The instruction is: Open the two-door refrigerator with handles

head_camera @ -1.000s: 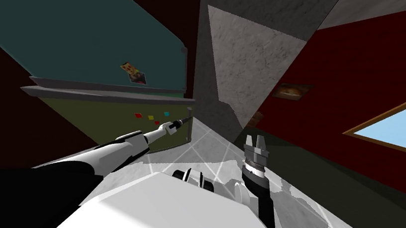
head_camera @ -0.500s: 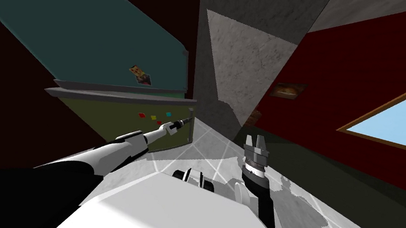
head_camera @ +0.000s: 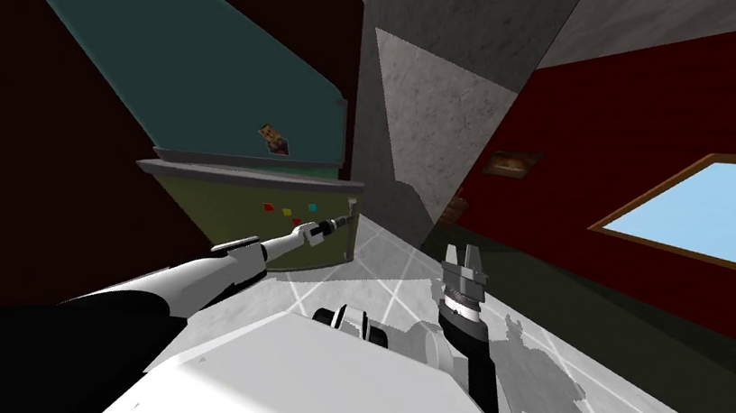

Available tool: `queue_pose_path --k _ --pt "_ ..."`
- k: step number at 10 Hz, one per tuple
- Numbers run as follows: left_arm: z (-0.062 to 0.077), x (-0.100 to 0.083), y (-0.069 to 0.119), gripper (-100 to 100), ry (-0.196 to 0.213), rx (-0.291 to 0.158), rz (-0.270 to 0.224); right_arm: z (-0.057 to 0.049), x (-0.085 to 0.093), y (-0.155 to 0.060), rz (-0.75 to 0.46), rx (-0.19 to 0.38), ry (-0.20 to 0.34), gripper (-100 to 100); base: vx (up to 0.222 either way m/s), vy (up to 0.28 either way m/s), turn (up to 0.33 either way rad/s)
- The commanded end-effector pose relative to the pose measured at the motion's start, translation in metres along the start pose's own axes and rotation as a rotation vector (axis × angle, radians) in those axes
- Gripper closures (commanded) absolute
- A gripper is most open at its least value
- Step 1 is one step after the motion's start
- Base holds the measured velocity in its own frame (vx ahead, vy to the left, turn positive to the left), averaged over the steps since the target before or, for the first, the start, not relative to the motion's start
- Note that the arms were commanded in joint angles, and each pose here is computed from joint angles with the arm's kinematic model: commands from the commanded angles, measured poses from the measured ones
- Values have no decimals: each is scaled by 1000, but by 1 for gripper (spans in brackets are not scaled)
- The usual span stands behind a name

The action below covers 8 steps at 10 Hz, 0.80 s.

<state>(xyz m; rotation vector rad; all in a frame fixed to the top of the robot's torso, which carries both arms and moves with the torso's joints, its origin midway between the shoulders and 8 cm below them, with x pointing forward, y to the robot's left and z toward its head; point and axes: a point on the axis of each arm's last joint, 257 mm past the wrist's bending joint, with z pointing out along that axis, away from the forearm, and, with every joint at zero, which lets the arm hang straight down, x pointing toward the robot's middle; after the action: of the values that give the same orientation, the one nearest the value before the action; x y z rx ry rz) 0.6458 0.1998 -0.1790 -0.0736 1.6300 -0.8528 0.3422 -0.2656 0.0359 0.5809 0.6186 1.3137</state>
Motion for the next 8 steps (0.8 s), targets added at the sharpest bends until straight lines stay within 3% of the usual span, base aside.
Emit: queue_pose_path --k 1,2,3,8 --pt "4 13 -21 100 34 52 -9 0 0 0 0 0 0 0 -253 73 -26" --pt "4 12 -14 100 30 37 -4 0 0 0 0 0 0 0 -118 33 -37" --pt "2 28 -35 100 70 92 -1 0 0 0 0 0 0 0 -175 33 47" --pt "-7 58 -81 100 153 219 -4 0 0 0 0 0 0 0 -221 94 28"
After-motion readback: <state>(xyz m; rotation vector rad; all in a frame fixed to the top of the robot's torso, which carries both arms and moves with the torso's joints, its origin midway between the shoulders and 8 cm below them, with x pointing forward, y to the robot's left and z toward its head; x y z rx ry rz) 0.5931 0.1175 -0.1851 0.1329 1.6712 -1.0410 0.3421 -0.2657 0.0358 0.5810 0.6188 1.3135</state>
